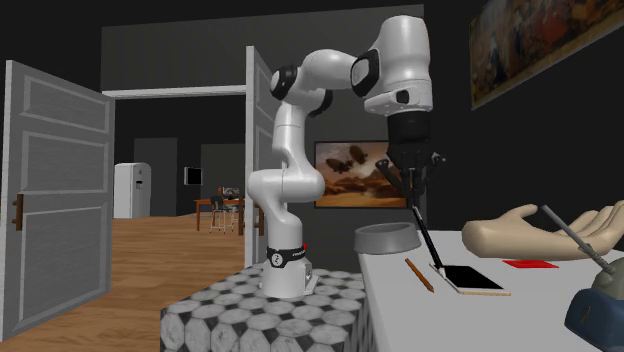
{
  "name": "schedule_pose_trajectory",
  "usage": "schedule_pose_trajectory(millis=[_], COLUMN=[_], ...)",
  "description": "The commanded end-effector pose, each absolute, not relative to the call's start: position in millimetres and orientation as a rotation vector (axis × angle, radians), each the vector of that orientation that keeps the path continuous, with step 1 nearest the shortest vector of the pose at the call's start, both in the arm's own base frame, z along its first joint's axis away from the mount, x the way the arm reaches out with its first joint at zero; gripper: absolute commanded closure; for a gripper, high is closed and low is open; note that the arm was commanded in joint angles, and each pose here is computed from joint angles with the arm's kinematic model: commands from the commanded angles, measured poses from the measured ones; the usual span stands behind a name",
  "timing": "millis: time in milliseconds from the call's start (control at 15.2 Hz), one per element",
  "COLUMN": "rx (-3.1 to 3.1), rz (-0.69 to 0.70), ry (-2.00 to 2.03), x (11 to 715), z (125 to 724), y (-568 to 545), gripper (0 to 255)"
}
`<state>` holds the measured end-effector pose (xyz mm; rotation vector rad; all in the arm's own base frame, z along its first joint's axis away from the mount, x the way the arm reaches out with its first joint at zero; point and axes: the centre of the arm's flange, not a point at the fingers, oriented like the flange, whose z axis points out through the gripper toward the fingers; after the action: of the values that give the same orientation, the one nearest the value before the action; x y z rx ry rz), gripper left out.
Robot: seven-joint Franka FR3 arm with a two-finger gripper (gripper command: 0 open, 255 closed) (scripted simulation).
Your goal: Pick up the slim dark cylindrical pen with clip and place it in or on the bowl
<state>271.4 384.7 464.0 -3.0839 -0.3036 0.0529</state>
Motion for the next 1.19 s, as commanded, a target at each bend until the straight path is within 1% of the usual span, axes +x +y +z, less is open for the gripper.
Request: schedule_pose_trajectory(millis=[0,1122], rx=[-3.082,-3.082], rz=[0.052,0.052], ry=[-0.301,-0.301], x=[246.8,32.7], z=[462.2,467.5], y=[376.9,309.9], gripper=[255,255])
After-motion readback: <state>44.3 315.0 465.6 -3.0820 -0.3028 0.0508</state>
